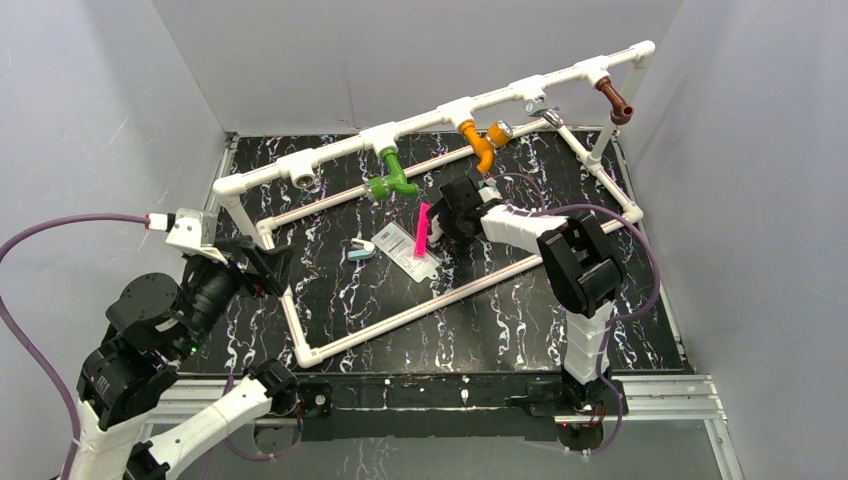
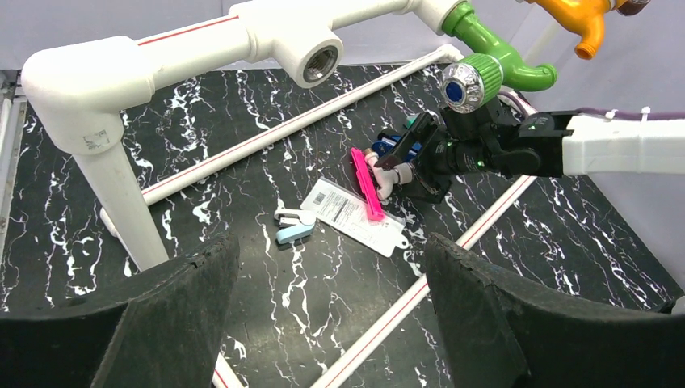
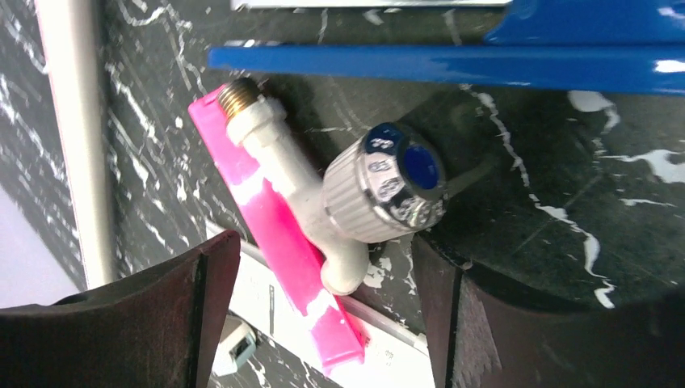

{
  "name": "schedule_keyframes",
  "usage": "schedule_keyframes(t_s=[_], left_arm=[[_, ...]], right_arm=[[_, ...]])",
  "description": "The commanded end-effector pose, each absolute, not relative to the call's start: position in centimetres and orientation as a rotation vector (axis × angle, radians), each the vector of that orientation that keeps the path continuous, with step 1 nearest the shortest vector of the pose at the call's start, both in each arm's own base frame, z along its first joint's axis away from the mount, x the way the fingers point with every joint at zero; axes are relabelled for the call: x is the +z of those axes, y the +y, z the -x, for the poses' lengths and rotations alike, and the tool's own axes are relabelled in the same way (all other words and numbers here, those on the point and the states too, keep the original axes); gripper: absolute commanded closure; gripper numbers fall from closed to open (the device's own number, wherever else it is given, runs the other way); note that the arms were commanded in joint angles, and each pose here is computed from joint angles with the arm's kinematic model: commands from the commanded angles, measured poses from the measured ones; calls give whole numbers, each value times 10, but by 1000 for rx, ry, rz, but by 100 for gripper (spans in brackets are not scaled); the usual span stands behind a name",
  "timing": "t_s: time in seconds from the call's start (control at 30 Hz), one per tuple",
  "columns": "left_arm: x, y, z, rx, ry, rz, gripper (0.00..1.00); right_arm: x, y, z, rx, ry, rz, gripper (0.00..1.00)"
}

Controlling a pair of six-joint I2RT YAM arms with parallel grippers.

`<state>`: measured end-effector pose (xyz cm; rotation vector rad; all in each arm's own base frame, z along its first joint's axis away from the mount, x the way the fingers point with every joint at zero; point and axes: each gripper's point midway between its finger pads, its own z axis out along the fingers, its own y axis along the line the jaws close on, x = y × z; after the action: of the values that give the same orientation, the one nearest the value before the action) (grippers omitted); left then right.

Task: Install the water faucets

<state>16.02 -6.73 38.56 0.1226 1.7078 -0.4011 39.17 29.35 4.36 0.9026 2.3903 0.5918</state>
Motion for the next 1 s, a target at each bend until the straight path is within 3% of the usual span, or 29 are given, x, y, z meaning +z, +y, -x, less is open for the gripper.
schedule_keyframes(t_s=[0.0, 0.63, 0.97], left_arm=[[392, -59, -155, -381, 1696, -127, 18], [385, -59, -156, -352, 1712, -165, 18], [382, -63, -158, -356, 1726, -173, 18]], right_arm=[[27, 266, -390, 374, 2358, -1120, 17], [8, 241, -392, 155, 2270, -1278, 33], [4, 235, -384, 134, 2313, -1184, 54]])
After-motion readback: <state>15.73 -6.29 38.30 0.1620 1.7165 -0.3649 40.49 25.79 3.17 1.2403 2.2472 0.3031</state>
